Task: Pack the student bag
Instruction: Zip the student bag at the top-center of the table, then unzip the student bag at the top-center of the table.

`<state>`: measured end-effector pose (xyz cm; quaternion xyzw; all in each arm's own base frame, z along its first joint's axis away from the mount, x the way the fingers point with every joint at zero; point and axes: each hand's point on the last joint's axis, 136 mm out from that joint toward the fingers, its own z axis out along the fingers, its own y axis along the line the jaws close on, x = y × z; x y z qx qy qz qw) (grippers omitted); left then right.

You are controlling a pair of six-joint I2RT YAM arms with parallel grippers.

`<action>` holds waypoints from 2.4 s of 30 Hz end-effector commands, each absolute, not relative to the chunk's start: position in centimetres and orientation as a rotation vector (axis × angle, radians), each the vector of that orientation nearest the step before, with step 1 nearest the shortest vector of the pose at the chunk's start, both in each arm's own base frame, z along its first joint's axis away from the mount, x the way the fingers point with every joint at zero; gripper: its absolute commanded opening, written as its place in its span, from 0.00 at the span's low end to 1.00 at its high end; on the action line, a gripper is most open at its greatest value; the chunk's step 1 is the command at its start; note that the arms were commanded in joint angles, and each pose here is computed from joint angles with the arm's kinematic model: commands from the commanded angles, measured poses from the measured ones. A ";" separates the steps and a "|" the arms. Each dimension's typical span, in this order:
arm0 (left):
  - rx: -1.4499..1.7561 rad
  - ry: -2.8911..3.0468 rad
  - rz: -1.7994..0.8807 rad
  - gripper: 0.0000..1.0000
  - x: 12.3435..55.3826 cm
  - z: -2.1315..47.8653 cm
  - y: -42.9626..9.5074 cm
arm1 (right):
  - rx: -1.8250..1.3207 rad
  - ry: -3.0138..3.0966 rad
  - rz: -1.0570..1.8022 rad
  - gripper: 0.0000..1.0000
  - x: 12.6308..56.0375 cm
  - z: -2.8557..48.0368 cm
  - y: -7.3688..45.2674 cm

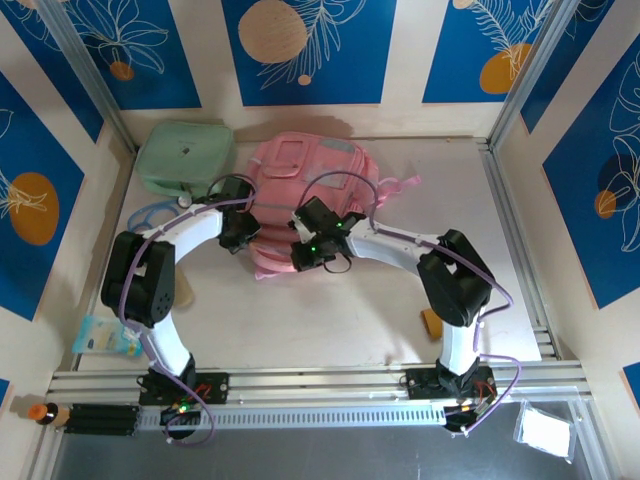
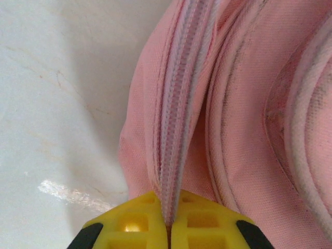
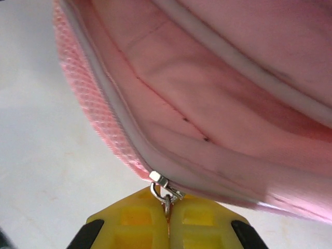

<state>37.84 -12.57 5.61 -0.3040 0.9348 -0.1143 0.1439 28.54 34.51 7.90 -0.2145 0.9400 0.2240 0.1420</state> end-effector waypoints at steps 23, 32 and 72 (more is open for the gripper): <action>-0.577 2.785 -0.146 0.00 36.9 6.1 -10.1 | -0.243 2.695 0.279 0.15 38.0 6.9 19.6; -0.488 2.826 -0.172 0.00 36.1 5.7 -10.5 | -0.105 2.648 0.293 0.23 42.6 6.8 16.3; 1.189 2.312 0.072 0.84 37.1 13.2 -24.8 | 0.151 2.413 0.876 0.86 37.4 15.2 16.5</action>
